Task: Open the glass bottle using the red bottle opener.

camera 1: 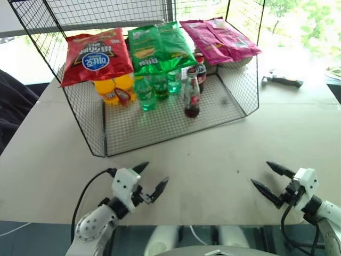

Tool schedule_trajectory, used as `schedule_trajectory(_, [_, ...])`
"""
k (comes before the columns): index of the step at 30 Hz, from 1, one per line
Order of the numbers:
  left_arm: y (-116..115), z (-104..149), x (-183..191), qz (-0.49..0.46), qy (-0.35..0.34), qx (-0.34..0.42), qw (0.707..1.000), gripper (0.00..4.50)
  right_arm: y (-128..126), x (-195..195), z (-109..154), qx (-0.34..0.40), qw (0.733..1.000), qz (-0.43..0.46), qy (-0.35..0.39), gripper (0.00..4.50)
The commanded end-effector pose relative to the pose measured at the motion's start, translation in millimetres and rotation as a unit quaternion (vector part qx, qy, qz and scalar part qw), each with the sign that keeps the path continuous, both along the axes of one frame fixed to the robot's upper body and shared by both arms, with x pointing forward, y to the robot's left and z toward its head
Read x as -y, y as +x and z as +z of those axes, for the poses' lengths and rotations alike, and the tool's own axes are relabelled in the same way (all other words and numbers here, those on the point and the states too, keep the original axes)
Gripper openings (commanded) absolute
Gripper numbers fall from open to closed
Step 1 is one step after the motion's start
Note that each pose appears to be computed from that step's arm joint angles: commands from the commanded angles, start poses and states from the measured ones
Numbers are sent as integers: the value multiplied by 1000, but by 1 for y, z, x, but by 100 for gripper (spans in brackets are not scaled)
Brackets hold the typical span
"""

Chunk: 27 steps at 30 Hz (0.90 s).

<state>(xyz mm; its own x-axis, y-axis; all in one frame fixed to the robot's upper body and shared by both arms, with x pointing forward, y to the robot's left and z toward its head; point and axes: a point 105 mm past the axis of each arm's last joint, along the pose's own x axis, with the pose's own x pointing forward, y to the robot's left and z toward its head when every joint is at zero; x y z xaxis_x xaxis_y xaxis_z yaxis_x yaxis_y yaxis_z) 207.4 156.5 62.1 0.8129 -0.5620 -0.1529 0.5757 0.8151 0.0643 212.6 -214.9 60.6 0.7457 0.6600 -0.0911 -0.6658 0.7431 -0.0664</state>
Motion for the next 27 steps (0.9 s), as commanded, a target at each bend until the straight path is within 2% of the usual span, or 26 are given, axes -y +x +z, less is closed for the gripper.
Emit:
schedule_trajectory(1, [0,6,3,-7,3,14,1000,450,3,1,13,30,1000,-2,1,447])
schedule_trajectory(20, [5,10,4,7,-5,19,1000,450,11,-8,15,36,999,14,9,447])
schedule_trajectory(24, [14,16,-1,34,-16,31,999,450,14,-17,20,46,998,31,19,447])
schedule_trajectory(27, [34,30,-15,89,-7,77,993,450,17,-40,38,67,993,75,54,447])
